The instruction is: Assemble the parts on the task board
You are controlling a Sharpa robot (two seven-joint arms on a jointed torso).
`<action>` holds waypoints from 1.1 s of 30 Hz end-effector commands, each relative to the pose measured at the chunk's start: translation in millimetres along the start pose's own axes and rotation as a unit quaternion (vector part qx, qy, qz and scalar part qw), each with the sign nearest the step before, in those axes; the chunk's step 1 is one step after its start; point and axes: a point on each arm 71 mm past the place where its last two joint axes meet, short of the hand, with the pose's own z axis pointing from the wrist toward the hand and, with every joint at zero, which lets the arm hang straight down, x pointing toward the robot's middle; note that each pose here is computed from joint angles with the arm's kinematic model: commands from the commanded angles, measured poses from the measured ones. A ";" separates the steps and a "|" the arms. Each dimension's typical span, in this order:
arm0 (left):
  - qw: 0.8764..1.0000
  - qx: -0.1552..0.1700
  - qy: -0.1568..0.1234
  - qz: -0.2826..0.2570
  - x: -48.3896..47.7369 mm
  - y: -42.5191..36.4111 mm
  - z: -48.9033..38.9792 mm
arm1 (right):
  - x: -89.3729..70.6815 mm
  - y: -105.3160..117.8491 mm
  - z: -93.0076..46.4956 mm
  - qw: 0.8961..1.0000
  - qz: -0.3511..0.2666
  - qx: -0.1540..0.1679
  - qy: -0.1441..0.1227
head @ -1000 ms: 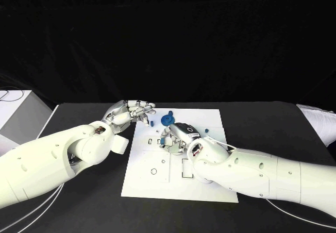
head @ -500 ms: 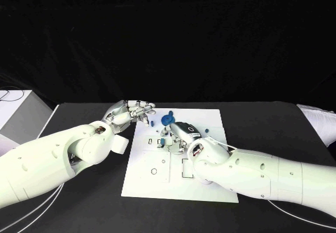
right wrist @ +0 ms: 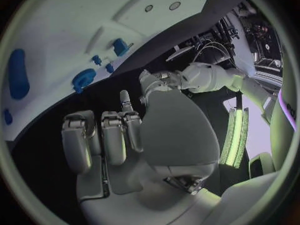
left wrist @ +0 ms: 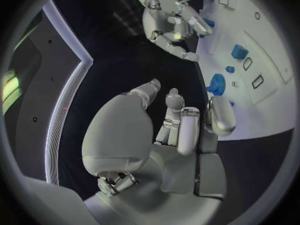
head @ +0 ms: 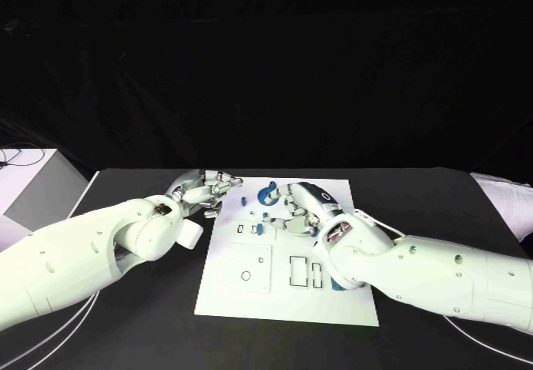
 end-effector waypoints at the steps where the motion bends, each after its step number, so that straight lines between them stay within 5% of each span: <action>1: 0.993 -0.088 0.023 0.069 1.0 11.2 1.4 | -12.2 -1.0 -3.5 0.999 0.046 -0.019 0.006; 7: 0.972 -0.170 0.058 0.153 -0.6 13.4 6.5 | -49.7 -25.5 -9.1 0.998 0.061 0.017 -0.001; 16: 0.929 -0.229 0.101 0.272 8.6 5.6 19.3 | -98.6 -66.0 -10.6 0.997 0.029 0.065 -0.034; 24: 0.890 -0.251 0.127 0.358 16.6 -8.8 39.6 | -113.6 -82.4 -10.8 0.995 0.021 0.090 -0.036; 33: 0.852 -0.271 0.157 0.419 31.6 -12.2 58.9 | -115.8 -87.4 -10.5 0.994 0.019 0.102 -0.032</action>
